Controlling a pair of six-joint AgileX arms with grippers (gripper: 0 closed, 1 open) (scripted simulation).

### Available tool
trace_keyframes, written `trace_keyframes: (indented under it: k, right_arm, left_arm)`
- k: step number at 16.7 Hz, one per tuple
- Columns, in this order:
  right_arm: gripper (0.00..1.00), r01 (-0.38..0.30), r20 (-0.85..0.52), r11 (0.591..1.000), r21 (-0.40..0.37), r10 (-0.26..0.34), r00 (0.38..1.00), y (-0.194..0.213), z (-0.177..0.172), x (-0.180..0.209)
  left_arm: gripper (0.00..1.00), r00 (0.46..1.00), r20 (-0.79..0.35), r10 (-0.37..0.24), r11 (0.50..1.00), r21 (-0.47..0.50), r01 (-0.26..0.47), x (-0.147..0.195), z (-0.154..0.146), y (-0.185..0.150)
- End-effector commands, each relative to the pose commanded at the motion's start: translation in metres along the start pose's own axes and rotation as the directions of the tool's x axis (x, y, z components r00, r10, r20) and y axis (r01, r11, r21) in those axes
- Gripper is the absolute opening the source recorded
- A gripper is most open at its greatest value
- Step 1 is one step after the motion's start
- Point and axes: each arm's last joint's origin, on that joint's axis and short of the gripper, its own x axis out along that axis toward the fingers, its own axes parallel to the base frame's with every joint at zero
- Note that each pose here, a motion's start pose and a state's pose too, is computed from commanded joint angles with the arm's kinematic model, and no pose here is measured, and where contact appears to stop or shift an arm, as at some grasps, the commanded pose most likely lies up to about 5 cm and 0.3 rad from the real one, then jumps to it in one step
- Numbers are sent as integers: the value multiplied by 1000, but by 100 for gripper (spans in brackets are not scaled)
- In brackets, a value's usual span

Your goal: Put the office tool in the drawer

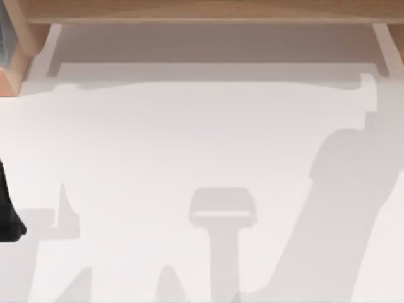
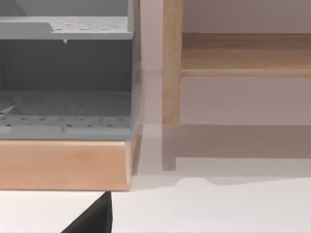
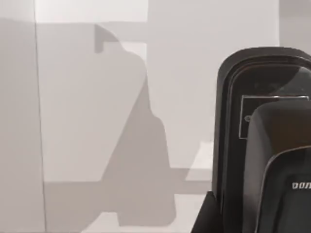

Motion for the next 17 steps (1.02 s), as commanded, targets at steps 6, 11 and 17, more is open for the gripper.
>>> trace_keyframes:
  k: [6, 11, 17]
  right_arm:
    - [0, 1, 103, 1000, -19, 1, 995, -7, 4, -28]
    - [0, 16, 61, 998, -57, -12, 998, -2, 4, -10]
    - [0, 33, -198, 998, -61, -44, 979, 21, -10, 73]
  left_arm:
    - [100, 1000, 0, 0, 1000, 0, 0, 0, 0, 0]
    - [100, 1000, 0, 0, 1000, 0, 0, 0, 0, 0]
    - [100, 1000, 0, 0, 1000, 0, 0, 0, 0, 0]
